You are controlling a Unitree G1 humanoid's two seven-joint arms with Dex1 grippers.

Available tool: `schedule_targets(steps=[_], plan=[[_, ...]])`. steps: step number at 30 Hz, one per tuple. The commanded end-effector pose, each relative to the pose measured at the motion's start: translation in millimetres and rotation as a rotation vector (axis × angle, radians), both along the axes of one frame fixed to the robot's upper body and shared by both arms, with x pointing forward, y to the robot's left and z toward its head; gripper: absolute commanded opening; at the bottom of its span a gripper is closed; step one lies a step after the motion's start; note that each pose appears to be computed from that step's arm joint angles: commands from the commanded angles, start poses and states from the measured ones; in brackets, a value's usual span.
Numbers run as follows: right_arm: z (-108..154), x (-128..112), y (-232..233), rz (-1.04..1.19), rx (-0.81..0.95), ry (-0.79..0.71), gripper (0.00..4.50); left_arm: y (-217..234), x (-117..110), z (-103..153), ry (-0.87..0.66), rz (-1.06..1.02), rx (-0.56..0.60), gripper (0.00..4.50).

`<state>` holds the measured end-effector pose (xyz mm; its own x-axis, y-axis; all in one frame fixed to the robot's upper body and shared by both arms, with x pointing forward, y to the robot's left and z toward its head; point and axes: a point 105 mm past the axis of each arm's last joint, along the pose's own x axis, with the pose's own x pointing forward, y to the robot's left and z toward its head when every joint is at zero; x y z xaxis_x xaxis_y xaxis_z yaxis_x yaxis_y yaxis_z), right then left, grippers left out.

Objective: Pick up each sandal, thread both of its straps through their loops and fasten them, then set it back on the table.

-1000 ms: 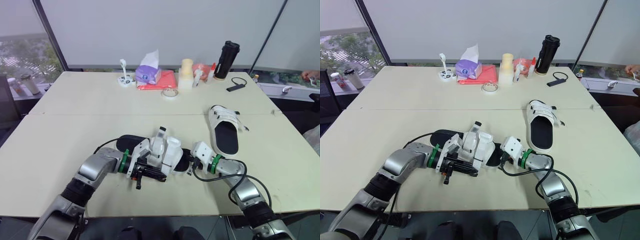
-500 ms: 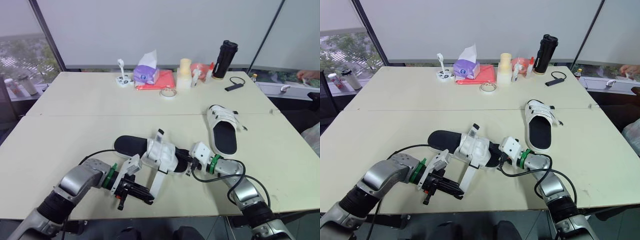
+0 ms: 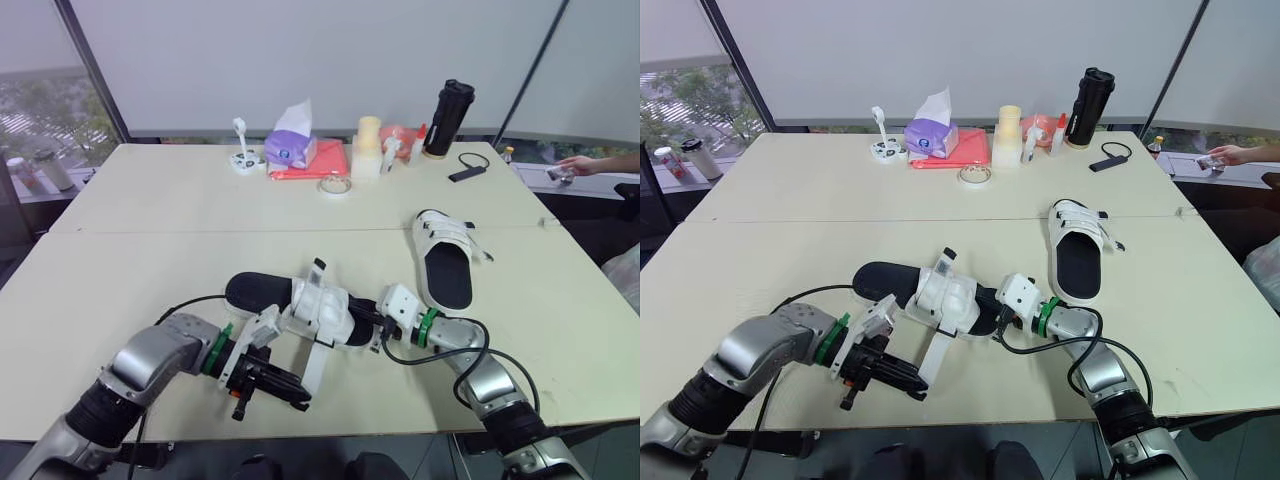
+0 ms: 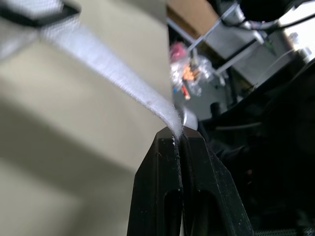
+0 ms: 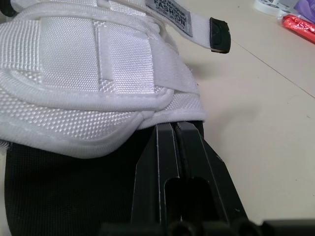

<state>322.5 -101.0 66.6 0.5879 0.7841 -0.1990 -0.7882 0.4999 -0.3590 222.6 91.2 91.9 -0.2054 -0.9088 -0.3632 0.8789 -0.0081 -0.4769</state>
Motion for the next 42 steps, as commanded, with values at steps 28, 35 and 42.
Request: schedule_targets(steps=[28, 35, 42], plan=[[-47.3, -5.5, -16.3, -0.072, -0.091, 0.164, 0.00, -51.0, 106.7, 91.9, 0.197, 0.443, -0.471, 4.04], [-48.0, -6.2, -16.7, -0.070, -0.092, 0.167, 0.00, -41.9, 124.7, 124.2, -0.191, 0.418, -0.418, 4.47], [-47.7, -5.9, -17.8, -0.070, -0.094, 0.167, 0.00, -31.6, 114.0, 86.8, -0.772, 0.058, -0.034, 4.47]])
